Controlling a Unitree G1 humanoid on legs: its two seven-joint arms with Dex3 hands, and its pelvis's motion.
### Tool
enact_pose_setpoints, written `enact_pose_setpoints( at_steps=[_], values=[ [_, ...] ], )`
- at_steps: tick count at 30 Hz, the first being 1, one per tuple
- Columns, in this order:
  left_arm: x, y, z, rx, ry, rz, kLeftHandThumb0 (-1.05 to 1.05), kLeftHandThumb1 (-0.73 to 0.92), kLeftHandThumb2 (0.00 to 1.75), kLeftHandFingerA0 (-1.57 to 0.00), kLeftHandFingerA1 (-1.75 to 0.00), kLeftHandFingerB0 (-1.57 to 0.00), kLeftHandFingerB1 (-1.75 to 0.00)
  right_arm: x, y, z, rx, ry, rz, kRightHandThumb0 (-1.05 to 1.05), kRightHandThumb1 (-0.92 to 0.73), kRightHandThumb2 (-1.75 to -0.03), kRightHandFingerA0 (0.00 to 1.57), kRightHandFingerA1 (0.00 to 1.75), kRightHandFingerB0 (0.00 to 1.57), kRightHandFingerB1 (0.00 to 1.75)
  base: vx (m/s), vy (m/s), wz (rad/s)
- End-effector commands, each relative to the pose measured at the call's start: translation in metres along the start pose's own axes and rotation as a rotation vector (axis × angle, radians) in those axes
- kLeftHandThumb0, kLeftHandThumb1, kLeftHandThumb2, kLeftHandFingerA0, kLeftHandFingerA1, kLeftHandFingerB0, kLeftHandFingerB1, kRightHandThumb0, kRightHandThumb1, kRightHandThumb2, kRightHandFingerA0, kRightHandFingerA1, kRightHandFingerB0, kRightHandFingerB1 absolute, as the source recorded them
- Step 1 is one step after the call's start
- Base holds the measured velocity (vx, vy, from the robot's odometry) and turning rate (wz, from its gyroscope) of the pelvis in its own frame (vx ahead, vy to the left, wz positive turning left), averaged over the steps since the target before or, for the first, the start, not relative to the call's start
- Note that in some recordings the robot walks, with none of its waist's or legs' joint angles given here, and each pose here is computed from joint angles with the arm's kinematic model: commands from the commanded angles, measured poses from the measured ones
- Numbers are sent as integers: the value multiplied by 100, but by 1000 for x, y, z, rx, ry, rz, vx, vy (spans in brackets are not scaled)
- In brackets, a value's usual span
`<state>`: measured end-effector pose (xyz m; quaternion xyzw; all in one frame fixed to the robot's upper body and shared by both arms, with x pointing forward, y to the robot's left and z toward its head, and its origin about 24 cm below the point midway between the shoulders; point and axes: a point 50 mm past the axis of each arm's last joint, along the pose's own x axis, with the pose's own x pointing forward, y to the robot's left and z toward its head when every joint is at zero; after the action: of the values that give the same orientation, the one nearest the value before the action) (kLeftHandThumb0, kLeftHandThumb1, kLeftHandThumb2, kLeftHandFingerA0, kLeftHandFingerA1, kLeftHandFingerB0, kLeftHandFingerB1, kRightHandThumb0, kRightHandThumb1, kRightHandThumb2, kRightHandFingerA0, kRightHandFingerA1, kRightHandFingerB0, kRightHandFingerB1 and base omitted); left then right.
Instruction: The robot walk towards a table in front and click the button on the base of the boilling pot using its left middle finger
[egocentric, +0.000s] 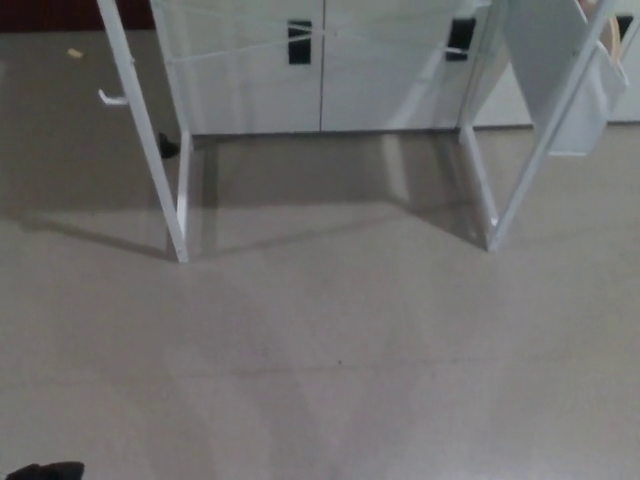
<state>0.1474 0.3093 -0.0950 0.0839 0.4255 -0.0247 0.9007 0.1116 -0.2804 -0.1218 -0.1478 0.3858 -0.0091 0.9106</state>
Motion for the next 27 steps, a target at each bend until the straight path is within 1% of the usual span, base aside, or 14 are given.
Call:
enact_pose_setpoints(
  at_steps=[1, 8, 12, 14, 15, 16, 17, 18, 19, 22, 25, 26, 27],
  values=[
    [-2, 4, -1, 13, 10, 15, -16, 42, 88, -44, -64, -18, -50, -1, -5, 0, -14, -4, -13, -45, -48, -74, 63, 53, 47, 48, 219, 130, 5],
    [-2, 3, -2, 13, 14, 0, -15, 43, 89, -40, -63, -16, -50, -2, -4, -1, -41, -9, -15, -45, -49, -75, 65, 54, 47, 48, 214, 15, 5],
    [-2, 3, -2, 27, 16, -1, -16, 42, 88, -45, -65, -17, -50, -2, -4, -2, -43, -1, -17, -45, -49, -74, 64, 53, 46, 48, 203, -148, -4],
    [-2, 3, -1, 30, 13, 0, -16, 42, 88, -47, -66, -18, -50, -2, -4, -1, -28, -2, -18, -45, -49, -74, 63, 53, 47, 48, 169, -256, 35],
    [-1, 3, -1, 27, 14, 2, -19, 60, 57, -53, -52, -30, -34, -1, -4, -1, -28, -3, -18, -45, -49, -74, 62, 53, 47, 48, 151, -246, -12],
    [-1, 3, -1, 24, 15, 4, -16, 41, 88, -47, -65, -18, -50, -1, -4, -1, -30, -3, -17, -45, -49, -74, 63, 53, 47, 48, 146, -235, 1],
    [-1, 3, -1, 25, 13, 3, -16, 41, 88, -43, -64, -17, -50, -2, -4, -1, -31, -5, -16, -45, -49, -75, 63, 53, 47, 48, 126, -127, 0],
    [-1, 3, -1, 25, 10, 2, -16, 41, 88, -43, -64, -17, -50, -2, -5, -1, -32, -8, -15, -45, -49, -75, 63, 53, 47, 48, 123, -70, -5],
    [-2, 3, -2, 17, 12, -4, -16, 42, 88, -39, -62, -16, -50, -2, -4, -1, -38, -6, -13, -46, -49, -75, 64, 54, 47, 48, 147, -41, -14],
    [-1, 3, -2, 24, 15, -2, -16, 41, 88, -45, -65, -18, -50, -2, -4, -1, -46, -5, -12, -46, -48, -75, 64, 54, 48, 49, 144, -27, -14],
    [-1, 3, -1, 31, 20, 6, -16, 41, 88, -48, -66, -19, -51, -2, -4, -1, -40, -8, -13, -46, -48, -75, 66, 54, 49, 49, 154, 45, -7],
    [-1, 3, -1, 32, 20, 4, -21, 59, 59, -56, -54, -31, -35, -2, -4, -1, -38, -7, -14, -45, -48, -75, 66, 54, 49, 49, 260, 256, 4],
    [-1, 3, -1, 33, 20, 1, -16, 41, 88, -46, -65, -18, -50, -1, -3, -2, -41, -3, -16, -46, -48, -75, 66, 54, 49, 49, 254, 212, -29]
  ],
)
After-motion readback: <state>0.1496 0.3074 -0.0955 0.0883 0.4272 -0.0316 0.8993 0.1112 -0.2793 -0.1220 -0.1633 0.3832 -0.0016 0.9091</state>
